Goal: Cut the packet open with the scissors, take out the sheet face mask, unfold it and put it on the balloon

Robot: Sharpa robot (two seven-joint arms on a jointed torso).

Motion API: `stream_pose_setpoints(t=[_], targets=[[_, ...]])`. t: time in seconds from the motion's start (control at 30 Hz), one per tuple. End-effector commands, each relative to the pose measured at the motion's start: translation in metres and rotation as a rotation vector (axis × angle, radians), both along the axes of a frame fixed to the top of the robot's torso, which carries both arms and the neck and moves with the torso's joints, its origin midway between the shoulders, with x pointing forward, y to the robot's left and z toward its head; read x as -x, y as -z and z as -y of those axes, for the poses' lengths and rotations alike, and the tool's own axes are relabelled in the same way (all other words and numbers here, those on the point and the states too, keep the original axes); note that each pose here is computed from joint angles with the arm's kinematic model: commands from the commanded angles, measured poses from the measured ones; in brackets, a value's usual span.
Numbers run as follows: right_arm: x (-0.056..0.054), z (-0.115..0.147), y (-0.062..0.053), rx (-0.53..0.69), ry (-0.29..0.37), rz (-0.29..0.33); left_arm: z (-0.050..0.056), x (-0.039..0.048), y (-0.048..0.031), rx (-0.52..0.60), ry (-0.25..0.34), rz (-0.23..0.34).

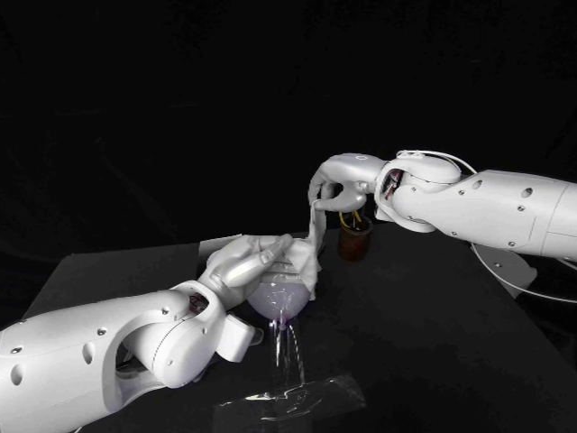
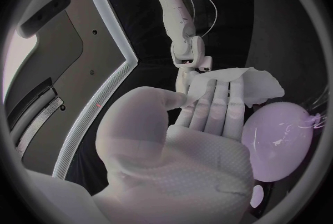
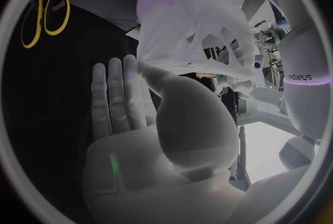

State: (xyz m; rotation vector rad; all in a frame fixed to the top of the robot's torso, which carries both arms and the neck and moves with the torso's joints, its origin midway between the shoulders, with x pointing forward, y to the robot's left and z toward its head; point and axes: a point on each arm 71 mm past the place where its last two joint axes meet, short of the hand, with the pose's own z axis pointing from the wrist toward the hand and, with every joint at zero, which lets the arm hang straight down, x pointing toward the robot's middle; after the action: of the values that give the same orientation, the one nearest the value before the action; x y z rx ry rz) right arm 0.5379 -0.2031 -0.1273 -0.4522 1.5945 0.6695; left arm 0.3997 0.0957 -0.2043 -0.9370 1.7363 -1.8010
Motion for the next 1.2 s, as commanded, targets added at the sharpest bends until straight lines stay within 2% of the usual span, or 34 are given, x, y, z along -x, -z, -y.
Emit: stream_pose_setpoints(t=[0.03, 0.4, 0.6, 0.9, 1.2], targets=[[-0.003, -0.002, 0.002, 0.006, 0.021, 0.044, -0.003, 0.0018, 0.0023, -0.032, 0.013, 0.054], [-0.004, -0.017, 0.017, -0.019, 0.011, 0.034, -0.017, 0.0056, 0.0177, -0.110, 0.017, 0.031], [-0.004, -0.025, 0.020, -0.032, 0.003, 0.035, -0.025, 0.0050, 0.0238, -0.139, -0.027, 0.016], [-0.004, -0.041, 0.023, -0.035, -0.022, 0.039, -0.040, 0.0008, 0.0284, -0.157, -0.101, -0.005], [-0.006, -0.060, 0.027, -0.022, -0.053, 0.042, -0.056, -0.0019, 0.0307, -0.164, -0.147, -0.028]])
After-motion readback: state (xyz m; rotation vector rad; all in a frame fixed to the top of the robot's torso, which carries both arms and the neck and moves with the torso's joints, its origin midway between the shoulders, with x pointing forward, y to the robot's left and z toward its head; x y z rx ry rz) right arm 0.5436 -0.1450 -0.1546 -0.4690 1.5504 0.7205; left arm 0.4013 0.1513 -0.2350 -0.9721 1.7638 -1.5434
